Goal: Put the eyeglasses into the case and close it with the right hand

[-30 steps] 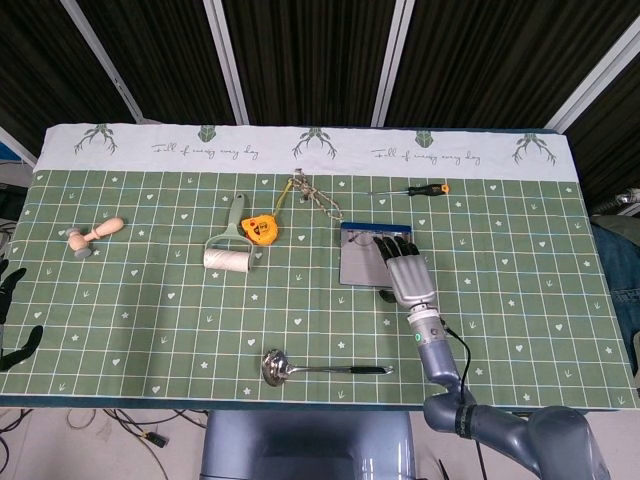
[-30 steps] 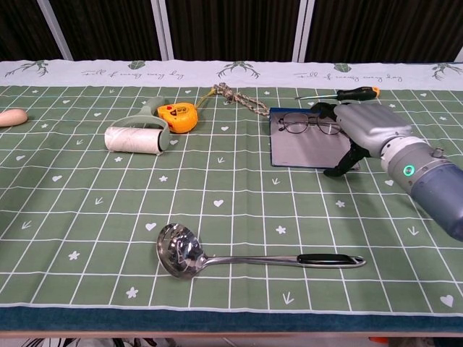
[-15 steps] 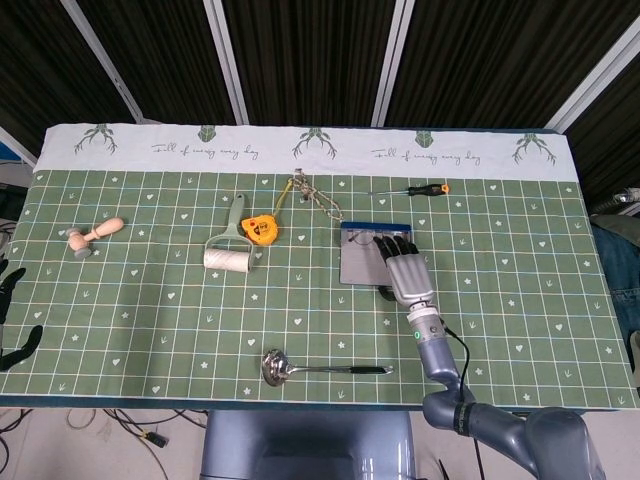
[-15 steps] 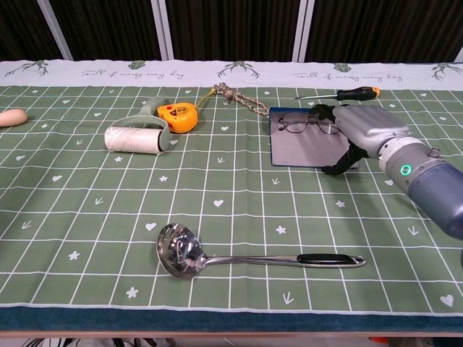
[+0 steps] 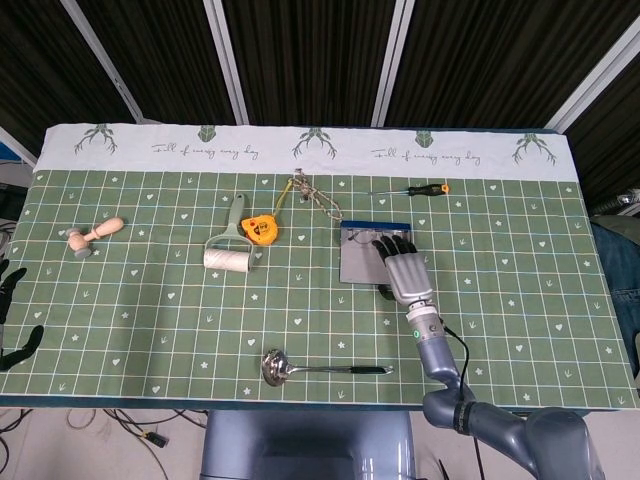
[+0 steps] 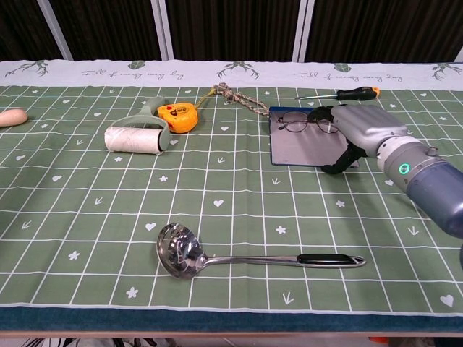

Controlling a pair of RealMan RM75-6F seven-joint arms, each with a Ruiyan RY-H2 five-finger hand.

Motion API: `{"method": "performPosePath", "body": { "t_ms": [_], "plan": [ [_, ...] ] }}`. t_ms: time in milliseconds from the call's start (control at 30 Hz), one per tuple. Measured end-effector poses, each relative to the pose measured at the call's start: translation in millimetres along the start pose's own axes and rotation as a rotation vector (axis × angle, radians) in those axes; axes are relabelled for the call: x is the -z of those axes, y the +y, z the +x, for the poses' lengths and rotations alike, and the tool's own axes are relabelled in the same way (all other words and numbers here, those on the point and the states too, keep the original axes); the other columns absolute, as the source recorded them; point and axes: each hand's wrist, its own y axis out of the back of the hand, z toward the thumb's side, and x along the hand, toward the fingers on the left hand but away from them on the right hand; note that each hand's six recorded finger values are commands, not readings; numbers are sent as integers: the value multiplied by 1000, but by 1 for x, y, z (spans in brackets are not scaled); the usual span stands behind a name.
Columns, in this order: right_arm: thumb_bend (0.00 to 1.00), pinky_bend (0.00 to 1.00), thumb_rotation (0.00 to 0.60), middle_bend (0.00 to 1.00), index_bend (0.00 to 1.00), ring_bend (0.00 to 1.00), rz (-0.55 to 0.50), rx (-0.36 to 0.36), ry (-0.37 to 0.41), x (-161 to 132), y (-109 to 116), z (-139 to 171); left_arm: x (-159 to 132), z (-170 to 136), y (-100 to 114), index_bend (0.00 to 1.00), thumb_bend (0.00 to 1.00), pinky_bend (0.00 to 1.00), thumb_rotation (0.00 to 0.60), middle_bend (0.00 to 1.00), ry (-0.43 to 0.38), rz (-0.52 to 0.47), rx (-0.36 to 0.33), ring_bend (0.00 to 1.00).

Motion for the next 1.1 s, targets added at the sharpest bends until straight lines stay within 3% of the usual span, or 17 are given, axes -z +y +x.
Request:
{"method": "performPosePath", "body": {
  "t_ms": [533,1100],
  "plan": [
    [476,226,600,180,232,138,-3,7,3,0,1,-4,0,0,0,103,317,0,600,0,-1,1,1,0],
    [481,226,600,188,262,144,2,60,-32,2,19,-29,0,0,0,106,318,0,600,0,0,0,0,0]
  ]
}}
